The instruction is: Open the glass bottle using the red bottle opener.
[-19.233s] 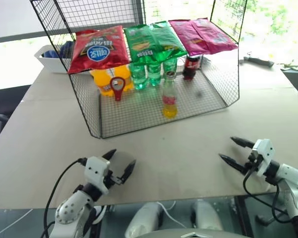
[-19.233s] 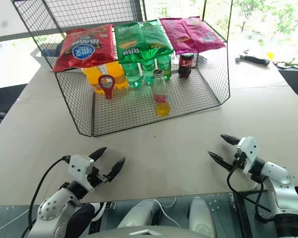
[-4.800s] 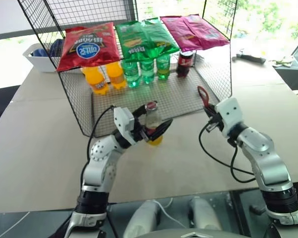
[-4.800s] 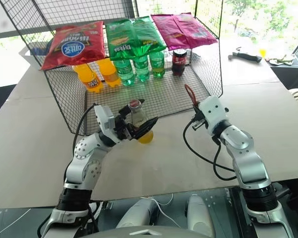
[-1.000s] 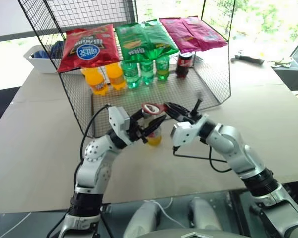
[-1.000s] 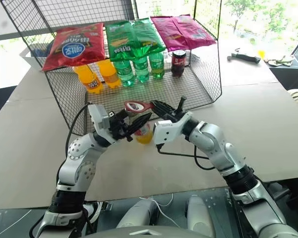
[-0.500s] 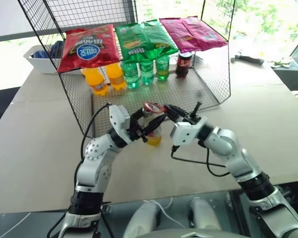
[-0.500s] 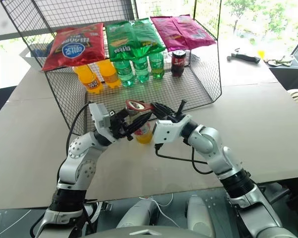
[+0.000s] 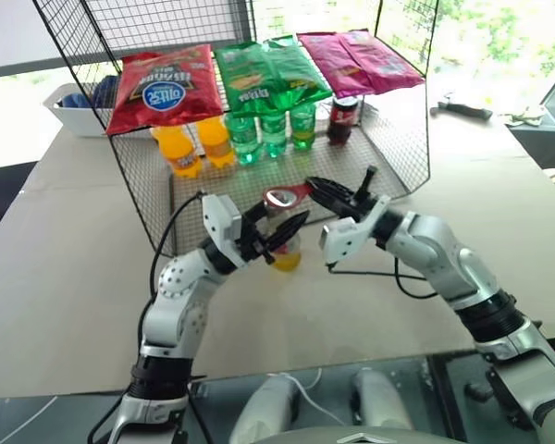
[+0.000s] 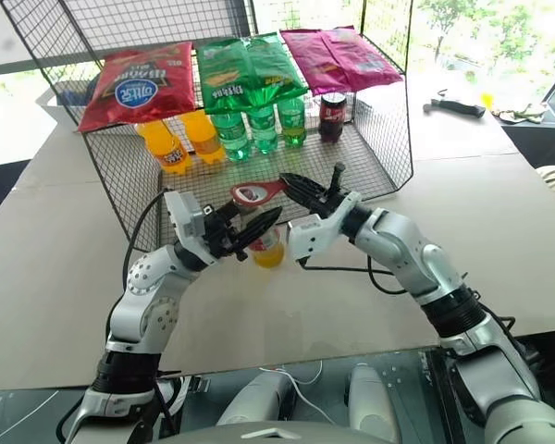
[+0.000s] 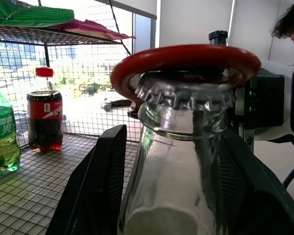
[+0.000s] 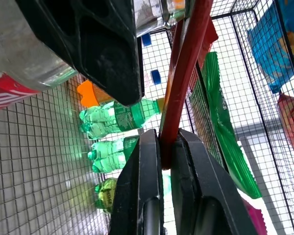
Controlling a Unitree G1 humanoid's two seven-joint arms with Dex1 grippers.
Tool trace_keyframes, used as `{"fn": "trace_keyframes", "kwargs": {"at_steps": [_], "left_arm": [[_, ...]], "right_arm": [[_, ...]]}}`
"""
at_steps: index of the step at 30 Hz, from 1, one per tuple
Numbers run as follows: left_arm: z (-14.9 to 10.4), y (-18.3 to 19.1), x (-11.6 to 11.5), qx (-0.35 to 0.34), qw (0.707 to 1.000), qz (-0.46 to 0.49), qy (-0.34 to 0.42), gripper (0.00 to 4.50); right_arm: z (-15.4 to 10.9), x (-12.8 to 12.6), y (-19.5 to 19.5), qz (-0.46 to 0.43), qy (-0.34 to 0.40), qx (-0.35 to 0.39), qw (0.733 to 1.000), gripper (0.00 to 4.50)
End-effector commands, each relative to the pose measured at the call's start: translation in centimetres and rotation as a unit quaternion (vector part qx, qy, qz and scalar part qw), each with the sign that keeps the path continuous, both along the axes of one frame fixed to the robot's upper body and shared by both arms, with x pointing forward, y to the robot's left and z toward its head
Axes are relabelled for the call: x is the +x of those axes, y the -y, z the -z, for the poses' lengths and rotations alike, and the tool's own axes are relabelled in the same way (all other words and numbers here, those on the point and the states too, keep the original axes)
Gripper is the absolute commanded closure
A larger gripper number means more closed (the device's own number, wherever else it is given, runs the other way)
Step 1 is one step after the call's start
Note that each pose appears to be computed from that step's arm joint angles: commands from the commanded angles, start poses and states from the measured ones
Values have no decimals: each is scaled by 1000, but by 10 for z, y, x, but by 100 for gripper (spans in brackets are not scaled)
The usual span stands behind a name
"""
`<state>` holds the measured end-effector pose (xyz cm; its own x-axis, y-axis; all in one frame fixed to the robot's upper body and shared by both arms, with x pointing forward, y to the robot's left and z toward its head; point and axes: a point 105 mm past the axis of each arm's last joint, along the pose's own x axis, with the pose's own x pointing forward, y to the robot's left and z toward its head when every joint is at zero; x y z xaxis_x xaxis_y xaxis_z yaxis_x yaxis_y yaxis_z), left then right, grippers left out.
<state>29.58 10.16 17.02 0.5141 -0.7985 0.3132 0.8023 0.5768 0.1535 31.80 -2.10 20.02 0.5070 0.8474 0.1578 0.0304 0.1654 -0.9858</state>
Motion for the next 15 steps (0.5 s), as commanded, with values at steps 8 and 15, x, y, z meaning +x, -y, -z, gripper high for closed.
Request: {"fn": "trace_keyframes", "kwargs": {"at_steps": [8,15], "left_arm": [[7,0,4,8,1000,-2,-13,255],[7,0,4,5,1000,-1,-16,255]], "right_arm": [[-46,-5,5,-9,87,30,996,450],[-52,0,13,8,82,62,995,450]]}}
